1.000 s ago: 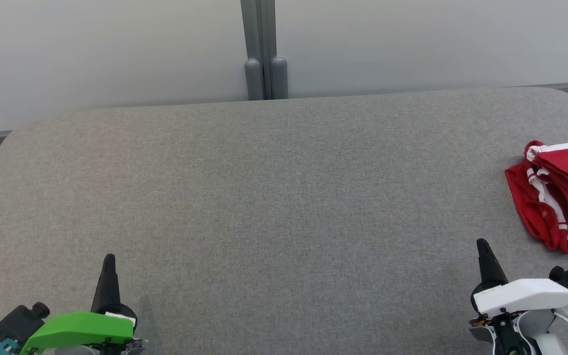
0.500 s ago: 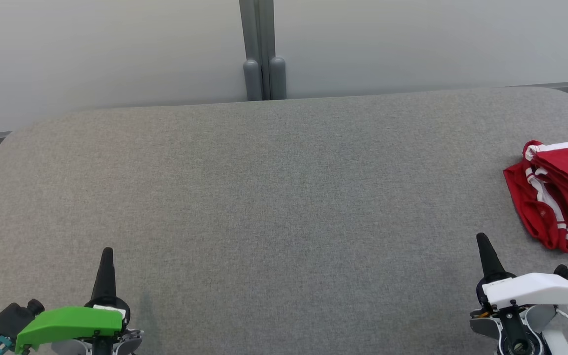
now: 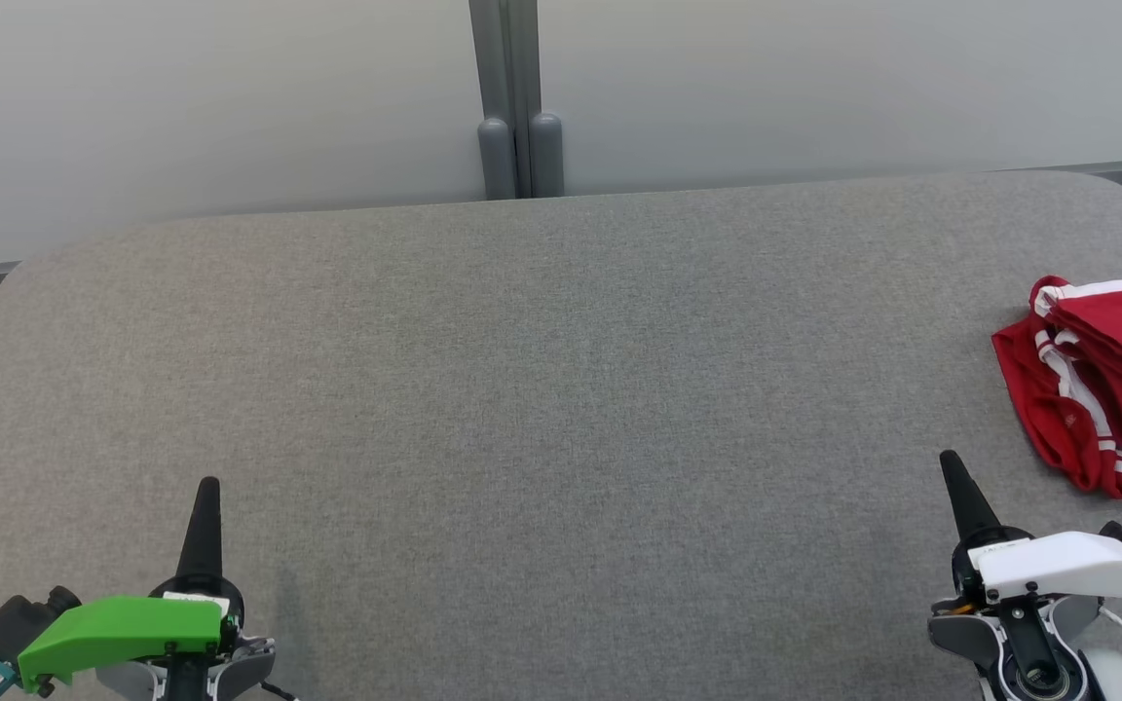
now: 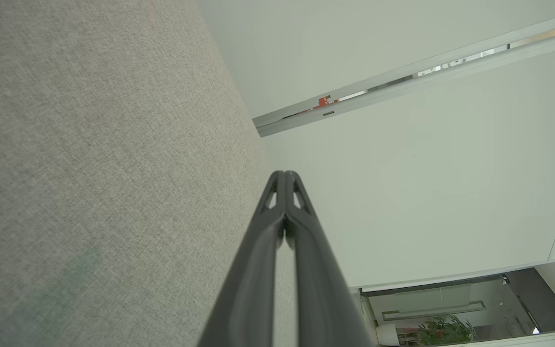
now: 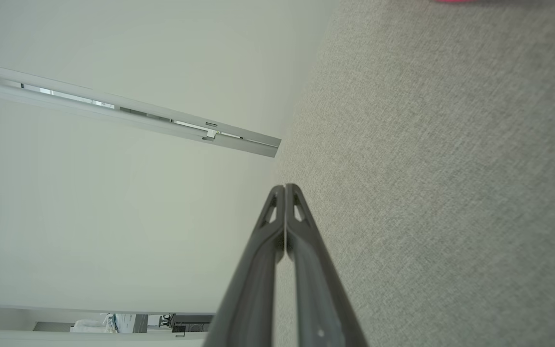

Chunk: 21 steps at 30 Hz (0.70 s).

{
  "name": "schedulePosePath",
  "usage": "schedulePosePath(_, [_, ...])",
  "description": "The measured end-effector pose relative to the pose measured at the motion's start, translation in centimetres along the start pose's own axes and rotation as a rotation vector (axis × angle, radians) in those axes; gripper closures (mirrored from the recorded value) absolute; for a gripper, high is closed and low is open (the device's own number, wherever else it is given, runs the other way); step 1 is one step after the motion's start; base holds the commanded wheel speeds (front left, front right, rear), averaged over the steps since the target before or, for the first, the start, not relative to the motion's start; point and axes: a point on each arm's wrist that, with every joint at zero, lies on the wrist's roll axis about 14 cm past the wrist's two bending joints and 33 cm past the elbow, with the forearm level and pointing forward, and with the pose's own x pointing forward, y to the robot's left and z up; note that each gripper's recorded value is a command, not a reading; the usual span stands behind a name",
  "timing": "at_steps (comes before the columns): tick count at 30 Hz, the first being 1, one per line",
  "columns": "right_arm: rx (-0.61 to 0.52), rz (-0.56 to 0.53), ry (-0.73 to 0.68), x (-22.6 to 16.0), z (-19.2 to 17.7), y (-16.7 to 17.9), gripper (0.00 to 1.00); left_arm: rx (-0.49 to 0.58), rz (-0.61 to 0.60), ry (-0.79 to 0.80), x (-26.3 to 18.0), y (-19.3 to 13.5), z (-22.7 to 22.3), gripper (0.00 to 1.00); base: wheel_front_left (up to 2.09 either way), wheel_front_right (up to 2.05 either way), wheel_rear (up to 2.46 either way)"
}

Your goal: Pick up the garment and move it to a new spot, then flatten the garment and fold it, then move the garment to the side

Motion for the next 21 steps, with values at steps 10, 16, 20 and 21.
schedulePosePath(10, [0.091,0.012,0.0,0.01,0.23,0.31,1.0,-0.074,-0.013,0.006,0.21,-0.39,0.12,1.0,0.0,0.0,0.0])
schedulePosePath(16, [0.14,0.023,0.0,0.07,0.39,0.62,1.0,-0.119,-0.022,0.007,0.38,-0.7,0.21,1.0,0.0,0.0,0.0])
schedulePosePath(20, [0.172,0.029,0.001,0.09,0.47,0.79,1.0,-0.142,-0.029,0.011,0.47,-0.89,0.21,1.0,0.0,0.0,0.0])
schedulePosePath(21, [0.178,0.03,0.002,0.08,0.48,0.81,1.0,-0.149,-0.03,0.011,0.48,-0.92,0.22,1.0,0.0,0.0,0.0])
